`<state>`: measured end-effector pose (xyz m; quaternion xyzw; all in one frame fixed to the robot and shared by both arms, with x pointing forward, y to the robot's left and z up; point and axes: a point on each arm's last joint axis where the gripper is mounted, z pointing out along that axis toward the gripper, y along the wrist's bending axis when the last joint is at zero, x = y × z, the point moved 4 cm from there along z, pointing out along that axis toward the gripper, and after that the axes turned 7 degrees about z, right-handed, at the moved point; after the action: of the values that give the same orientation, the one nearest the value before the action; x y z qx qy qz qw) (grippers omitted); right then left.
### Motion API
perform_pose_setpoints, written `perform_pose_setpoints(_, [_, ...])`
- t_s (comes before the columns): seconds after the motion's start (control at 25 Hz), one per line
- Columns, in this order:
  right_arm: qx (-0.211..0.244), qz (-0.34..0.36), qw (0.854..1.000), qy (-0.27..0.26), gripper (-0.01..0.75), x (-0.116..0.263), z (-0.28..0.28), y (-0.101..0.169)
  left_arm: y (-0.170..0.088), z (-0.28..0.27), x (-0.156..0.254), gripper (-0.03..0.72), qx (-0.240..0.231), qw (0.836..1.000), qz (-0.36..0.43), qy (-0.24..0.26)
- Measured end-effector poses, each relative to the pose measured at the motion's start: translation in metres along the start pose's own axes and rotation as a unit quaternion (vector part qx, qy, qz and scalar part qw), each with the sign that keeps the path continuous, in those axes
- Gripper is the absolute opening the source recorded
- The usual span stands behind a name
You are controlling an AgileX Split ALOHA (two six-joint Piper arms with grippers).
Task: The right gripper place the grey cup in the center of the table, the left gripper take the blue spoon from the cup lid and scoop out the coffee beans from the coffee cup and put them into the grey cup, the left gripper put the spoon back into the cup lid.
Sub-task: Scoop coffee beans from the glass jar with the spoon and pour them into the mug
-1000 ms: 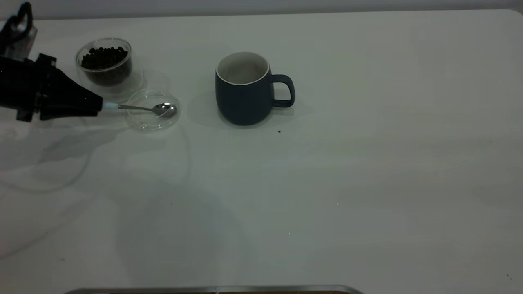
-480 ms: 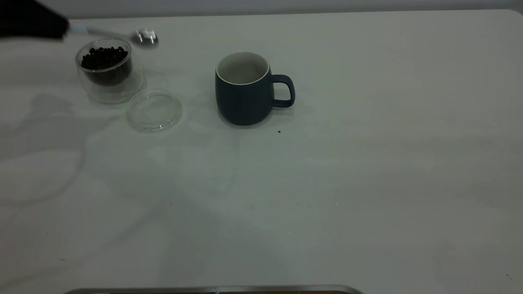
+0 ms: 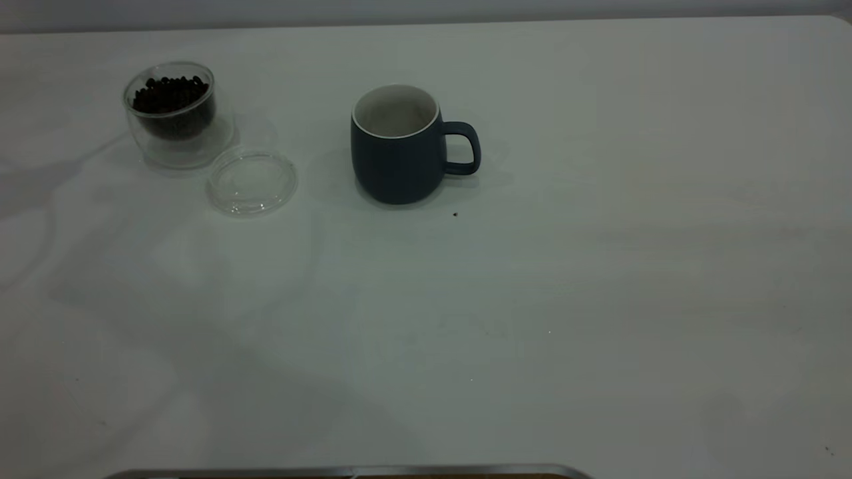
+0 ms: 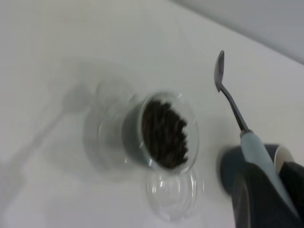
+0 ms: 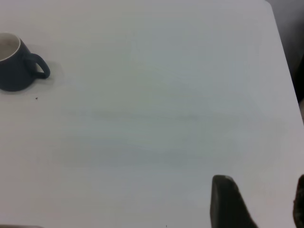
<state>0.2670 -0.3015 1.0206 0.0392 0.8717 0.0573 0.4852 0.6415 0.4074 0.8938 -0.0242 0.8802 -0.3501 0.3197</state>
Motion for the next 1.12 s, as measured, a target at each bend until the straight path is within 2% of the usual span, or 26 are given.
perform_pose_setpoints(0.2, [0.0,0.0,1.0,0.0,0.375,0.0,0.0,0.0,0.022,0.021,0.034,0.134,0.031,0.997,-0.04,0.057])
perform_pose_setpoints(0.36, [0.0,0.0,1.0,0.0,0.375,0.0,0.0,0.0,0.035,0.032,0.048,0.134,0.03,0.995,-0.06,0.073])
perform_pose_setpoints(0.64, [0.0,0.0,1.0,0.0,0.375,0.0,0.0,0.0,0.046,0.041,0.057,0.134,0.029,0.994,-0.076,0.074])
perform_pose_setpoints(1.12, [0.0,0.0,1.0,0.0,0.375,0.0,0.0,0.0,0.05,0.047,0.057,0.134,0.028,0.994,-0.091,0.061])
